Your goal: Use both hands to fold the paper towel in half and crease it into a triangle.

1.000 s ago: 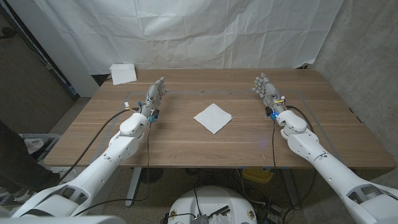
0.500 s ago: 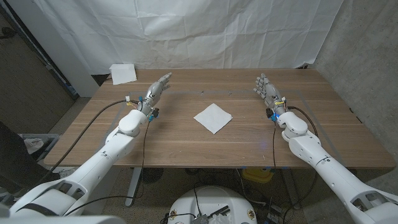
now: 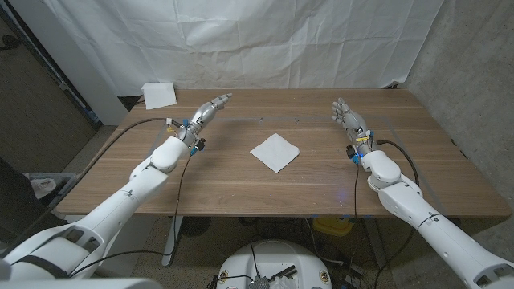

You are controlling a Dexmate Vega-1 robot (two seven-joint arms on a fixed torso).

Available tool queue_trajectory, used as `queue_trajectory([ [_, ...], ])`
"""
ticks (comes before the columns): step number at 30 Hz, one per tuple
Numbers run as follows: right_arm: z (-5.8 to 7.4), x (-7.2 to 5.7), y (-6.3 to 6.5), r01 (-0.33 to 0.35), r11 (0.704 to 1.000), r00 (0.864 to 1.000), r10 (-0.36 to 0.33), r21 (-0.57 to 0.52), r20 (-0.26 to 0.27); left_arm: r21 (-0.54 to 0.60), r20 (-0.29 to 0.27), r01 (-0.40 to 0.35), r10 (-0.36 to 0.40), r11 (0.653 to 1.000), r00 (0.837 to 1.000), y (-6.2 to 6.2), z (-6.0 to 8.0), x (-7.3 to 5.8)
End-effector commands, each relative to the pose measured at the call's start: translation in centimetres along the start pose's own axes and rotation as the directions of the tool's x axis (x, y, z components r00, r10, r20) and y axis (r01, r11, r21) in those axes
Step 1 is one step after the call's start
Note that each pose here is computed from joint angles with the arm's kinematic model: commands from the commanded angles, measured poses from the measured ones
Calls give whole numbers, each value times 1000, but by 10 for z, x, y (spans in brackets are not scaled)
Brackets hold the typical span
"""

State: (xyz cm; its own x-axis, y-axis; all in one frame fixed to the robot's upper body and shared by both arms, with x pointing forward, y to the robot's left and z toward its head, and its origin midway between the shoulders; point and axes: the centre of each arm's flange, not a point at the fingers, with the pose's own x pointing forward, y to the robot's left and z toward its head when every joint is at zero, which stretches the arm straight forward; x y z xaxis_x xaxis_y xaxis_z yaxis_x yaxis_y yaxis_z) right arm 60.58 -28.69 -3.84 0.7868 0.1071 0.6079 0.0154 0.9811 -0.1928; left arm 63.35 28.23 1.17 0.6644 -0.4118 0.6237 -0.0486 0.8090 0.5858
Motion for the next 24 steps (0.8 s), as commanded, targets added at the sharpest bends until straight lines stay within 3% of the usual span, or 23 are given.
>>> queue_trajectory([
  [1,7,-34,11,65,988,998,-63,-142,20,174,59,110,-121,979,991,-6,20,7],
  [12,12,-52,24,99,953,995,-95,-285,27,261,101,141,-172,955,980,-10,34,12],
  [24,17,-61,42,84,904,996,-79,-420,29,338,84,227,-269,913,959,-19,41,14],
])
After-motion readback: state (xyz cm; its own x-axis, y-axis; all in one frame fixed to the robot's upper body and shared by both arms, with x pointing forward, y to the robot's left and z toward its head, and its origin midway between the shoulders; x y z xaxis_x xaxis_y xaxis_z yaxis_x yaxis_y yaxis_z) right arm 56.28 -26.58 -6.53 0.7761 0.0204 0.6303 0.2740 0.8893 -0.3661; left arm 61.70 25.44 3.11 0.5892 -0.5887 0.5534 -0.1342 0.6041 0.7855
